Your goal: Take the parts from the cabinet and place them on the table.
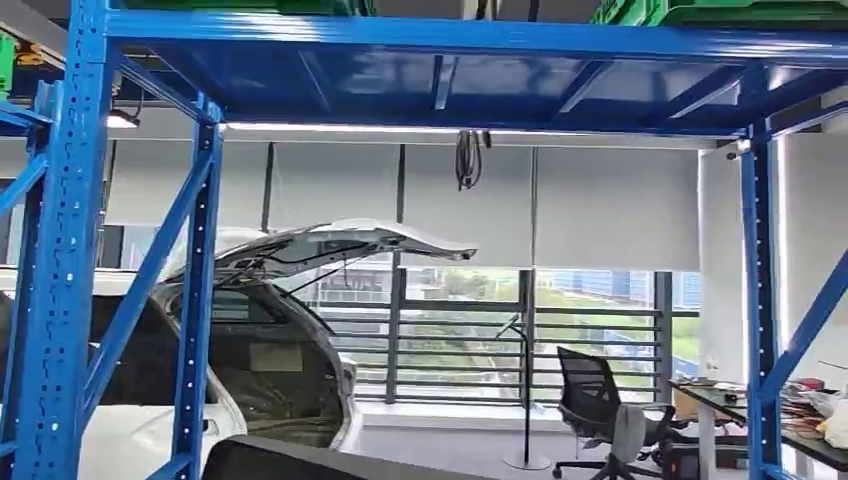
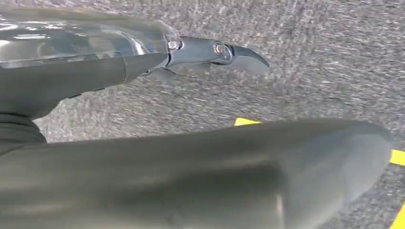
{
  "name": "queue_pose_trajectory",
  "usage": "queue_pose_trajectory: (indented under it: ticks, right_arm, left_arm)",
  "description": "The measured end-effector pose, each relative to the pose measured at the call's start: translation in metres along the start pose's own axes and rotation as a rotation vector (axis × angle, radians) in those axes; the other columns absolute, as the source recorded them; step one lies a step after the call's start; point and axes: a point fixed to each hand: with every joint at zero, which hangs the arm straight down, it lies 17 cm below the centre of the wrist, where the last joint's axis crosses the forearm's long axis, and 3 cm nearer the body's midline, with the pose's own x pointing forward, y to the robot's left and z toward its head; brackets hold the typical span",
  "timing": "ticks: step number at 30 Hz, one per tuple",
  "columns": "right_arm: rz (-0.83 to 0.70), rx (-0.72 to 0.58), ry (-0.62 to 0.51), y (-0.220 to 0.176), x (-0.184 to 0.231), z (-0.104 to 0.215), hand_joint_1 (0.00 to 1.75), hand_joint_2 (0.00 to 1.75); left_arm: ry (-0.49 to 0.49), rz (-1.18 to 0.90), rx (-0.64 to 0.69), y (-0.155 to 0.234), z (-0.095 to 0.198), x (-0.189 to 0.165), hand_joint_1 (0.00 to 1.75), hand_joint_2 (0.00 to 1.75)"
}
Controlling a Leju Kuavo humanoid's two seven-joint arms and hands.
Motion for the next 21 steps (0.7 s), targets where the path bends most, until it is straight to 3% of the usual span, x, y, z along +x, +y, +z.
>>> queue_pose_trajectory:
  ticks: [21]
  right_arm:
    - [0.023,-0.002,-0.026,-0.0011,0.0032,0.0043,1.75,1.75]
  left_arm:
    - [0.002,-0.007,-0.001,0.003,-0.0005,0.0,0.0,1.75]
